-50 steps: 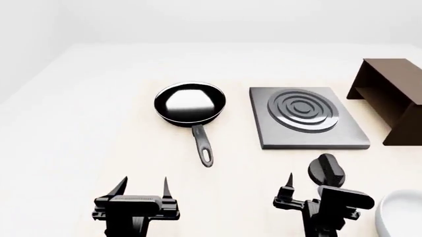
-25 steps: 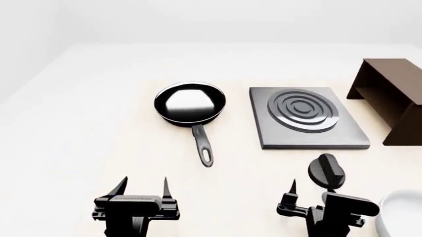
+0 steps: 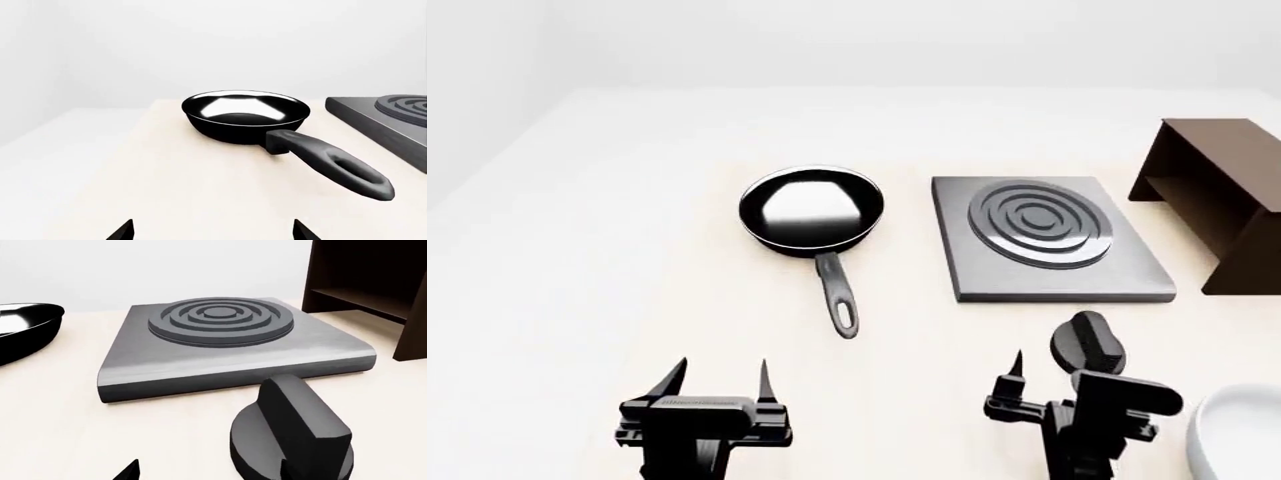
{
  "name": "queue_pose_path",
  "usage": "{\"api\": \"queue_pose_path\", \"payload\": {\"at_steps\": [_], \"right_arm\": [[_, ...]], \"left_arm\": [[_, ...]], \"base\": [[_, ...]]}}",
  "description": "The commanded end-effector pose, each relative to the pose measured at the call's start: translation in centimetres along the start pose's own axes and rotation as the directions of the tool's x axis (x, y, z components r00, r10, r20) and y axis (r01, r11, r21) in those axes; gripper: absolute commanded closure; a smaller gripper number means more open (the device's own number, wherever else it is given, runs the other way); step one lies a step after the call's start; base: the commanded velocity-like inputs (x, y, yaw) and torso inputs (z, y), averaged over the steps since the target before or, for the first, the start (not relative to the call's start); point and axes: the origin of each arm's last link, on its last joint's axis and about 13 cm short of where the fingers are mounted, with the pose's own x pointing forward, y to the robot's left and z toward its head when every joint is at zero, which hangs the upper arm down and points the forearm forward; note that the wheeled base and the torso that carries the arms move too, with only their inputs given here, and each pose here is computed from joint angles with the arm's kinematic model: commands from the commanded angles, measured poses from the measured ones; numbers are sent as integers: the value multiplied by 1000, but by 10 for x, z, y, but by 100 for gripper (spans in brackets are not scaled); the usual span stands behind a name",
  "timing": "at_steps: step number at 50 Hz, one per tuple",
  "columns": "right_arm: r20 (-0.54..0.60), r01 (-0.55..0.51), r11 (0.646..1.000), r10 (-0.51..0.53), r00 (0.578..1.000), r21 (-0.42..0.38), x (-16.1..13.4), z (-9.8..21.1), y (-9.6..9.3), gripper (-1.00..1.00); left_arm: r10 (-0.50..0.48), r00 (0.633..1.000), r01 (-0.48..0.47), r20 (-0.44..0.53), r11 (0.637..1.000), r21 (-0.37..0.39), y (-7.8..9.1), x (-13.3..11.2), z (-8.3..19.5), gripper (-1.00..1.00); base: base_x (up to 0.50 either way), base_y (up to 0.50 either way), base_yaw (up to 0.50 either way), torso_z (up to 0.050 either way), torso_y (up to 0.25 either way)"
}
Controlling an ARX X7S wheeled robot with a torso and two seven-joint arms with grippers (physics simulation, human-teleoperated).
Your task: Turn on the stove.
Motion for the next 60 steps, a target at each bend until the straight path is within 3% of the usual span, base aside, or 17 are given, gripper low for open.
{"api": "queue_pose_path", "payload": {"at_steps": [1, 27, 60], "right_arm": [[-12, 10, 1000, -10, 1000, -3, 7, -1, -1, -100], [-53, 46, 999, -46, 998, -3, 27, -8, -7, -100], [-57, 85, 996, -84, 995, 18, 28, -9, -17, -100]], "left_arm": [[-1, 1000, 1, -1, 1000, 1, -1, 0, -1, -100], [-3, 1000, 3, -2, 1000, 1, 0, 0, -1, -100], [-4, 1000, 4, 0, 1000, -1, -1, -1, 0, -100]], "base": [[0, 0, 0, 0, 0], [0, 0, 0, 0, 0], [0, 0, 0, 0, 0]]}}
